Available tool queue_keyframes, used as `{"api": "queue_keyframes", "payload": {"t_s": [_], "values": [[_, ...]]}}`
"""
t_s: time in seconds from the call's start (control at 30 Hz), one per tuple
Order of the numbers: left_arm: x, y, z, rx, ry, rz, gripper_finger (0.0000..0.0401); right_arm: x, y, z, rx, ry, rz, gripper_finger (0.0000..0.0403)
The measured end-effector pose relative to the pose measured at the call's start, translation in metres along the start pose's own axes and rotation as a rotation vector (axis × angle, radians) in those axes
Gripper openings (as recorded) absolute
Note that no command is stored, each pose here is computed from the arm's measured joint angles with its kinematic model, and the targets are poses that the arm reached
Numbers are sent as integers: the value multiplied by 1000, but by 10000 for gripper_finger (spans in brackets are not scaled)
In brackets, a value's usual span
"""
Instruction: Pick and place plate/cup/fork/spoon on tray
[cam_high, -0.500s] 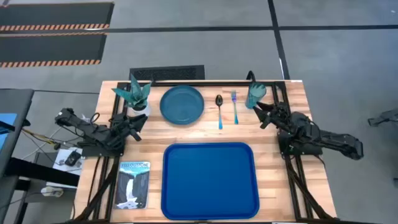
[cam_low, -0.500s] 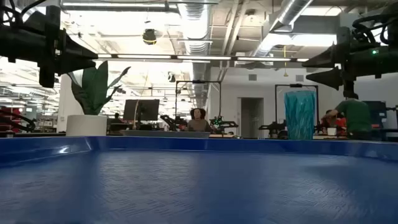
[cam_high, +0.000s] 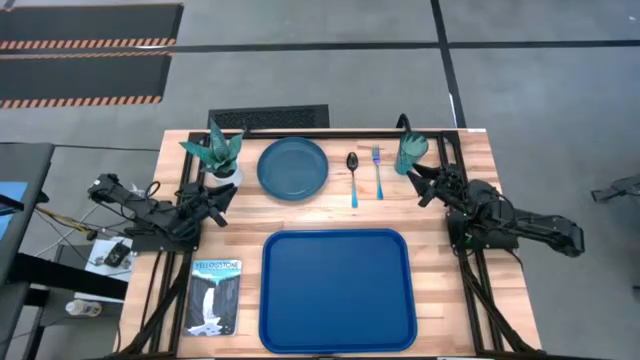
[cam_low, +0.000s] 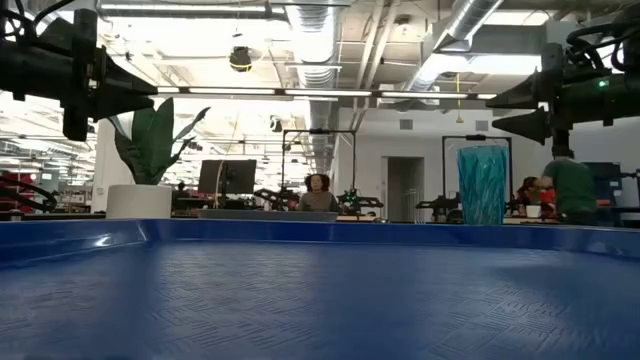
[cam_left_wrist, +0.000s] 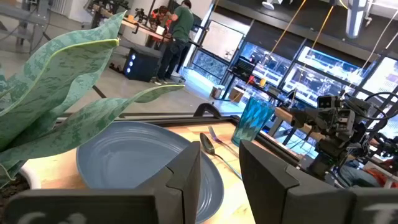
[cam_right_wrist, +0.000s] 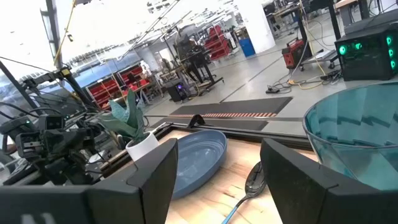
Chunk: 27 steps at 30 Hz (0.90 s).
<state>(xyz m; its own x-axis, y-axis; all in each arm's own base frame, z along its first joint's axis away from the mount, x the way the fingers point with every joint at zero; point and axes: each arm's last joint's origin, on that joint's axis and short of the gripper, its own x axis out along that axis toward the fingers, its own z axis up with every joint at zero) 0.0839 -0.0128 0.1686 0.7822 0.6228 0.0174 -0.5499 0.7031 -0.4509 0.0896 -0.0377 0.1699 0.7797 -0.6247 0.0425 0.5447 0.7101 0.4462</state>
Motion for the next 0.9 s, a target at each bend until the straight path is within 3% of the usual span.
{"api": "queue_keyframes", "payload": {"t_s": [0.9], "values": [[0, 0, 0, -14, -4, 11, 98, 0, 0, 0, 0, 0, 0, 254]]}}
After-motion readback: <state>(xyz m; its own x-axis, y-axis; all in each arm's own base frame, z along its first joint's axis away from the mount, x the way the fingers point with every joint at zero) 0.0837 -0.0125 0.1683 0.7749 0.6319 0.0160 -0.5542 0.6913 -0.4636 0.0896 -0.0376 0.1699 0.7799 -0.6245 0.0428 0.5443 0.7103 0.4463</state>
